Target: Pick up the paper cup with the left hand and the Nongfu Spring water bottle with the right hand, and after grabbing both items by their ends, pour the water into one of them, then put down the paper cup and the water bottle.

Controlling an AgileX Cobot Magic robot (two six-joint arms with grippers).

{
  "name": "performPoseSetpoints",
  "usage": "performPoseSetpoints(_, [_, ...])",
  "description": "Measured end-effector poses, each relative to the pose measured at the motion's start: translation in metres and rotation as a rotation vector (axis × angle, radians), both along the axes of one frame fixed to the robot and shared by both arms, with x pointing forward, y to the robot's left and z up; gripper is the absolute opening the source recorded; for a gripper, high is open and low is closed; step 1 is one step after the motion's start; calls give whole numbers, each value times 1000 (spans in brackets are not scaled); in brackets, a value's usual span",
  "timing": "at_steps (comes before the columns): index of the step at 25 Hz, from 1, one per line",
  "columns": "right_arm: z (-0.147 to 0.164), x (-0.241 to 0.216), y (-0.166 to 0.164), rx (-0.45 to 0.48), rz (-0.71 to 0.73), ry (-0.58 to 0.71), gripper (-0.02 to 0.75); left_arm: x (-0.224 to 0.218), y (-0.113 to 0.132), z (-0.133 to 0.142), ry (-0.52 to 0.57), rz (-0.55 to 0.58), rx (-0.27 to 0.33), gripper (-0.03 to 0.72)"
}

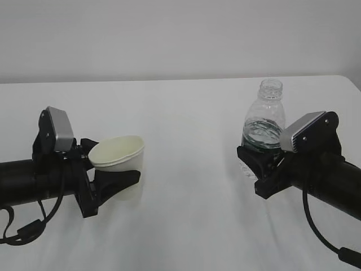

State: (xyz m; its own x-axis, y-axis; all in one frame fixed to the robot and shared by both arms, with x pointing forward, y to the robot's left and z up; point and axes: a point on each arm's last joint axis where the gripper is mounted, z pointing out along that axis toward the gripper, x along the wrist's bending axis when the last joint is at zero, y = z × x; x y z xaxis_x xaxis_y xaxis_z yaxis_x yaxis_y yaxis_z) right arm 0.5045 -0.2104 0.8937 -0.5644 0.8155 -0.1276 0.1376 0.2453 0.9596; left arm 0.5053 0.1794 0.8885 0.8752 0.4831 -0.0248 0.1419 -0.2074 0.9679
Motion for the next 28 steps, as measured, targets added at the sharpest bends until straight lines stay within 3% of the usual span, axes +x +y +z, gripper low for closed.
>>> performPoseSetpoints(28, [-1, -4, 5, -19, 81, -5, 438, -25, -53, 2, -31, -140, -6, 471])
